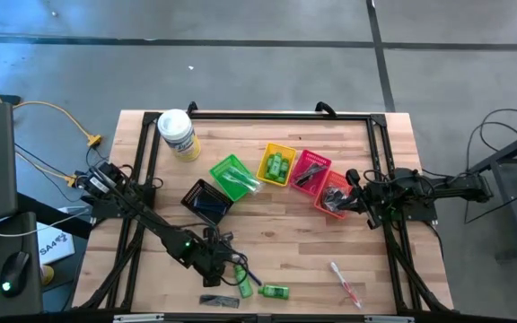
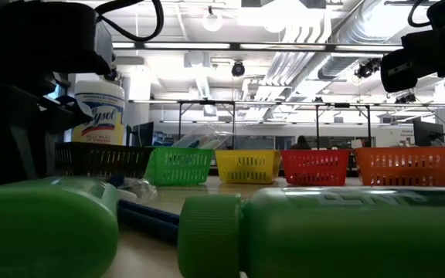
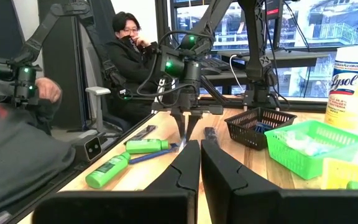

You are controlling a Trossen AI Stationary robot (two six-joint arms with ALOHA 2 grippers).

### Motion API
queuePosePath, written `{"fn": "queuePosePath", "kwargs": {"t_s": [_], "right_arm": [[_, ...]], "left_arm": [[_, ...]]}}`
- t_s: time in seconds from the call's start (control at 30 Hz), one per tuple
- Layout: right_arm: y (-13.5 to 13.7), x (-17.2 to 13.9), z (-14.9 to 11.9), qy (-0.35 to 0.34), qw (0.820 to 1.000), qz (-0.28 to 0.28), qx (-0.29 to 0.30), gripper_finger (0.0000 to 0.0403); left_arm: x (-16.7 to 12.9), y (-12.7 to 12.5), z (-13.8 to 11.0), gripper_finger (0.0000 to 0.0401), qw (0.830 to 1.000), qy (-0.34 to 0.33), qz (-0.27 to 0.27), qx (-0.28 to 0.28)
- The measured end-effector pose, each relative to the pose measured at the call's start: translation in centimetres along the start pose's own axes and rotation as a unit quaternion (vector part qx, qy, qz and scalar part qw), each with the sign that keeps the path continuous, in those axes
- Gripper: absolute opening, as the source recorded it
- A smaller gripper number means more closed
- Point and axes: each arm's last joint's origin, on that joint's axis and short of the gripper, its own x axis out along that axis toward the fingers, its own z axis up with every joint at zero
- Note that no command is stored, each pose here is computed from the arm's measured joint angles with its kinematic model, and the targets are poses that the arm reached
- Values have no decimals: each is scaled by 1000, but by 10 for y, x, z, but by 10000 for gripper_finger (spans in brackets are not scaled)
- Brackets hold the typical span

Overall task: Pick & Place Travel size toiletries
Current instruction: Put the blue toothbrush into the green bin

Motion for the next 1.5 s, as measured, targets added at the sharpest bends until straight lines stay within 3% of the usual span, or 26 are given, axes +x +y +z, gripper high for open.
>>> {"fn": "queuePosePath", "kwargs": {"t_s": [0.1, 0.27, 0.4, 0.57, 0.9, 1.0, 1.13, 1.33, 1.5], "right_arm": [[0, 0, 0, 0, 1000, 0, 0, 7], [0, 0, 0, 0, 1000, 0, 0, 7], [0, 0, 0, 0, 1000, 0, 0, 7], [0, 0, 0, 1, 1000, 3, 0, 7], [1, 0, 0, 3, 1000, 16, -6, 7], [1, 0, 0, 2, 1000, 24, -16, 7], [2, 0, 0, 1, 999, 28, -16, 6], [2, 0, 1, -4, 999, 28, -19, 6], [2, 0, 1, -5, 999, 41, -17, 6]], "left_arm": [[-1, 0, 0, 14, 1000, -1, -1, 5], [-8, 1, 1, 34, 1000, -1, -5, 7], [-17, 3, 3, 17, 1000, -8, -12, 27], [-53, -2, 8, 14, 993, -87, -7, 84], [-152, 17, -2, 14, 953, -241, 68, 169], [-161, 27, -10, 13, 935, -248, 61, 244], [-169, 45, -9, 13, 914, -282, 29, 292], [-179, 88, 5, 13, 886, -350, -11, 304], [-189, 122, 1, 12, 865, -402, -22, 298]]}}
